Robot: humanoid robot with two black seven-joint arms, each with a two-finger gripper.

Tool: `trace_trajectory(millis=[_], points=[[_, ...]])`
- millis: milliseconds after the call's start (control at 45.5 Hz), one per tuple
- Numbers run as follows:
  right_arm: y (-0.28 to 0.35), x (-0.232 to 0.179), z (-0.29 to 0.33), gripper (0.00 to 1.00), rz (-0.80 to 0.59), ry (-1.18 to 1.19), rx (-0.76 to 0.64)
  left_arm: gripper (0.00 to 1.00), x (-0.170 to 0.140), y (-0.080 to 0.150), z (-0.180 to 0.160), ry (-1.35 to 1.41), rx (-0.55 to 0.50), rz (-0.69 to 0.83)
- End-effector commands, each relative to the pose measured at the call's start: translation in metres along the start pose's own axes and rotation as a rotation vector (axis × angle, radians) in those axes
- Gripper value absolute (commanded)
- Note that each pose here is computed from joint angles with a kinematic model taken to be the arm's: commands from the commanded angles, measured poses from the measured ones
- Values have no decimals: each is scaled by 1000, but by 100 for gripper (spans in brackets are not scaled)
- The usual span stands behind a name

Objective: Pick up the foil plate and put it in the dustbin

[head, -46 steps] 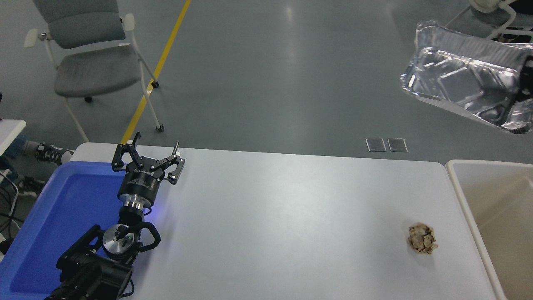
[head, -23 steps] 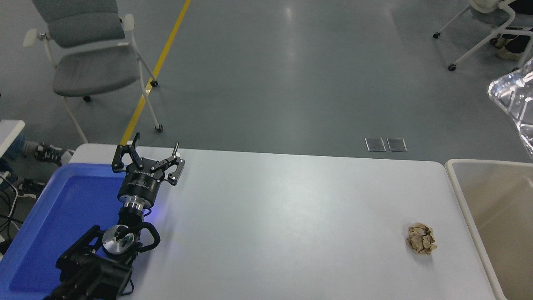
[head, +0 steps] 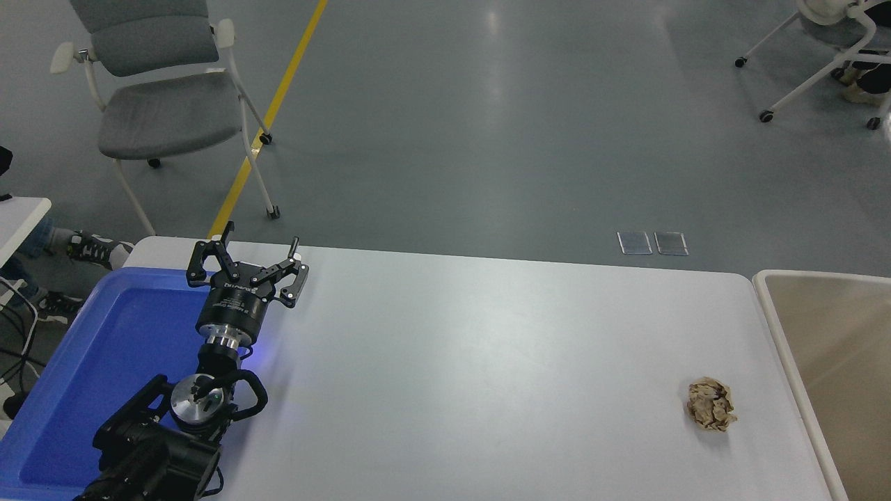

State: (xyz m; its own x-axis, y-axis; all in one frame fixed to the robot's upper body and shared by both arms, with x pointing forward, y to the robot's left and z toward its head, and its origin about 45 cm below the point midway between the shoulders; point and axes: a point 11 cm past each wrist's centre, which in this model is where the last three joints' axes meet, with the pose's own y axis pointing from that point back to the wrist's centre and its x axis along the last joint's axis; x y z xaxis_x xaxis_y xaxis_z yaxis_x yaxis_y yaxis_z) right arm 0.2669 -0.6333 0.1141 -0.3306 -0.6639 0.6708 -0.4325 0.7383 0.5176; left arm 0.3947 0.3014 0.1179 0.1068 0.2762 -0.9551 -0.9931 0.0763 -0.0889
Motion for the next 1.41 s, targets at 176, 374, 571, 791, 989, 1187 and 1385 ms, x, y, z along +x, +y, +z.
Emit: trace_trajectory(millis=[176,374,571,791,989,1187,1385], points=[[5,-12,80,0,13,14,-125,99,0,0,0,0,0,1],[4,-11,77,0,14,13,-121,99,0,0,0,0,0,0],[4,-12,77,0,10,22,-120,99,0,0,0,0,0,0],[4,-12,76,0,10,32,-117,99,0,0,0,0,0,0],[4,-13,76,0,10,38,-116,99,0,0,0,0,0,1],[4,-14,76,13,10,42,-114,99,0,0,0,0,0,1],[5,-21,75,58,-3,39,-109,99,0,0,0,-1,1,0]])
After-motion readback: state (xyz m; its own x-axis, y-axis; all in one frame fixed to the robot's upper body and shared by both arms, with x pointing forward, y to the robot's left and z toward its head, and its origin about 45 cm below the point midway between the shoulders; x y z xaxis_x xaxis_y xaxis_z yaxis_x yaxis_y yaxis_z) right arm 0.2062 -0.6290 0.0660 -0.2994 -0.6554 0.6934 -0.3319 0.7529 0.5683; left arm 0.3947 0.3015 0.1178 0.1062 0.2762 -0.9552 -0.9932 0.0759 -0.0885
